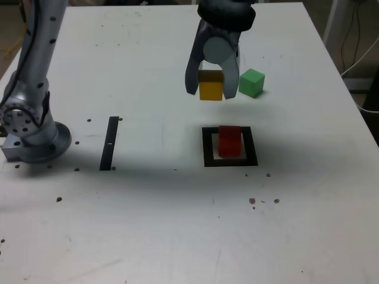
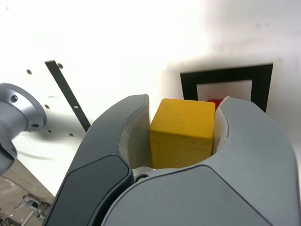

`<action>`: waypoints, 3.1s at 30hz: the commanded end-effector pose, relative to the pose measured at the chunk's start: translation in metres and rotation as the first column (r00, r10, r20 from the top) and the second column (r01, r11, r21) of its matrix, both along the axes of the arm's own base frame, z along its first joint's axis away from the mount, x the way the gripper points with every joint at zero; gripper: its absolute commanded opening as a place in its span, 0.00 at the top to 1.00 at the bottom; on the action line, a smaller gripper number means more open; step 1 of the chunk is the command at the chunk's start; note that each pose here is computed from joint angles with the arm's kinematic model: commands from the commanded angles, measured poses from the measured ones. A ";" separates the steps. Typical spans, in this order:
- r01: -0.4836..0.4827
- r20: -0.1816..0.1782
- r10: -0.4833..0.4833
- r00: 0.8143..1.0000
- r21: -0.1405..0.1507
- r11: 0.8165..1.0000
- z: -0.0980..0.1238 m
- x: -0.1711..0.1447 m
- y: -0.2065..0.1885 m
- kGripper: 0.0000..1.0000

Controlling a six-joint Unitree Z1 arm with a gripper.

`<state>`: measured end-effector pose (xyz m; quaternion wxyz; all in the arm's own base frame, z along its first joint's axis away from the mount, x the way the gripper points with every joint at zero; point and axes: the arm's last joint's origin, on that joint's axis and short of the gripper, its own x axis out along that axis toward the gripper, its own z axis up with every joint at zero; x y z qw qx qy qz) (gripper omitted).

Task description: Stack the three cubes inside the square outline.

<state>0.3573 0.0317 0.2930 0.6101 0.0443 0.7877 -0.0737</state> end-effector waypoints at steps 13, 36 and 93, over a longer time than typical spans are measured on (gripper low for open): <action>0.011 -0.010 -0.012 1.000 -0.032 0.999 -0.004 0.007 -0.049 0.62; 0.001 -0.048 -0.003 0.999 -0.042 0.999 -0.034 0.034 -0.053 0.62; 0.028 0.033 -0.029 0.999 0.016 0.999 -0.007 0.030 0.020 0.01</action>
